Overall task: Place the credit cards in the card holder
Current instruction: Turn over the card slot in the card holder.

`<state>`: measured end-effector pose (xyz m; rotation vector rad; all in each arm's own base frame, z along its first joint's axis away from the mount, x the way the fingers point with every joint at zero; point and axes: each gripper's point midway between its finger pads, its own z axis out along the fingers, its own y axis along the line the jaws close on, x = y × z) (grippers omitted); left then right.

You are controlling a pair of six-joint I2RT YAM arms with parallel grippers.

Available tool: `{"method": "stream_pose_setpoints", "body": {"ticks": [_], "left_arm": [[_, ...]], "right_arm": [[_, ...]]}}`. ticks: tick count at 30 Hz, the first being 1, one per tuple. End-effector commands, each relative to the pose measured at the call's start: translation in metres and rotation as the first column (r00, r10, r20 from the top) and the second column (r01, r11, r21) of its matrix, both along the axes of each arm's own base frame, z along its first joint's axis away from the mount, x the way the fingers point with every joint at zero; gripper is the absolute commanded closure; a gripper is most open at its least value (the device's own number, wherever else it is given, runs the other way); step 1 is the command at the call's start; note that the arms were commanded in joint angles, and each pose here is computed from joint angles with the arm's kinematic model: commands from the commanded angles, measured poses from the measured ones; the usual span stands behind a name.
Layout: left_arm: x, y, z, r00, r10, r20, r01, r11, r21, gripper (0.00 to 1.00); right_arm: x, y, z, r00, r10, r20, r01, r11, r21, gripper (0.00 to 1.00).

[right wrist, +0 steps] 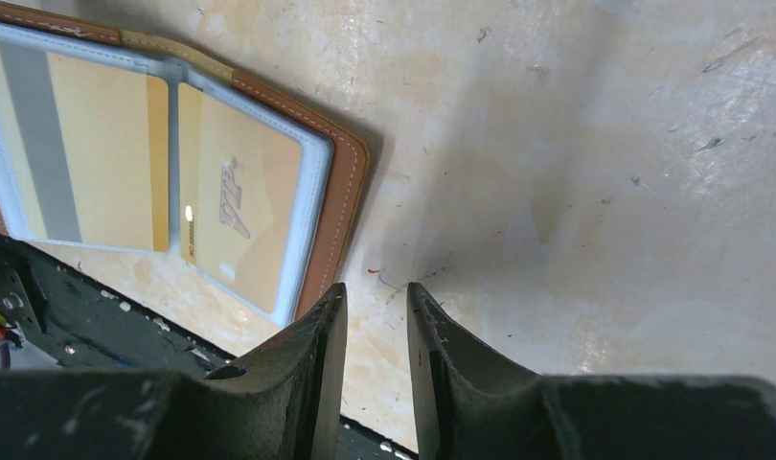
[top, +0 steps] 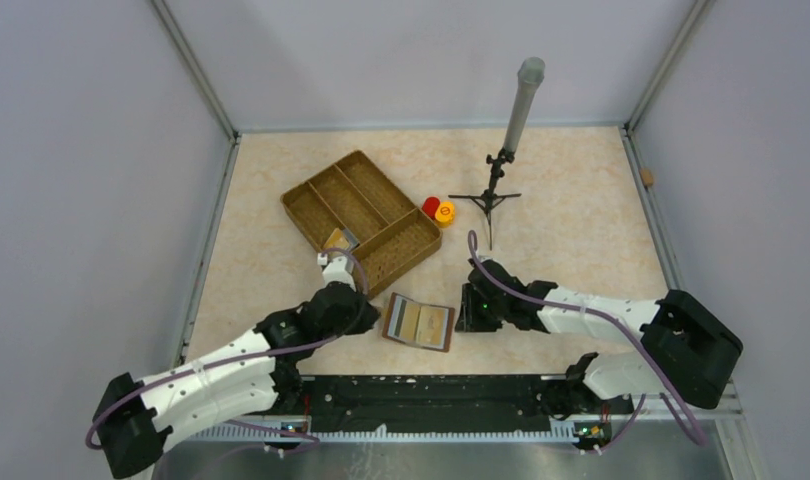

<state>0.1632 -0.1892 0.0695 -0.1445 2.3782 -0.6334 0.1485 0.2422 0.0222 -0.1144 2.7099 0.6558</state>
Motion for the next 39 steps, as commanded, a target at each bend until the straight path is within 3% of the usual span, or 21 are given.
{"method": "stream_pose_setpoints", "body": {"ticks": [1,14,39], "left_arm": [[0.003,-0.016,0.031,0.988,-0.090,0.127,0.103,0.990,-0.095,1.00],[-0.014,-0.059,0.052,0.938,-0.312,0.155,0.338,0.920,-0.198,1.00],[-0.005,-0.098,0.075,0.906,-0.360,0.223,0.415,0.859,-0.299,1.00]], "right_arm": [[0.008,0.012,0.023,0.998,0.001,0.056,-0.003,0.999,0.045,0.71],[0.006,0.010,0.006,0.999,-0.018,0.034,0.016,0.999,0.041,0.71],[0.000,0.004,-0.009,1.000,-0.026,0.006,0.026,1.000,0.013,0.72]]}}
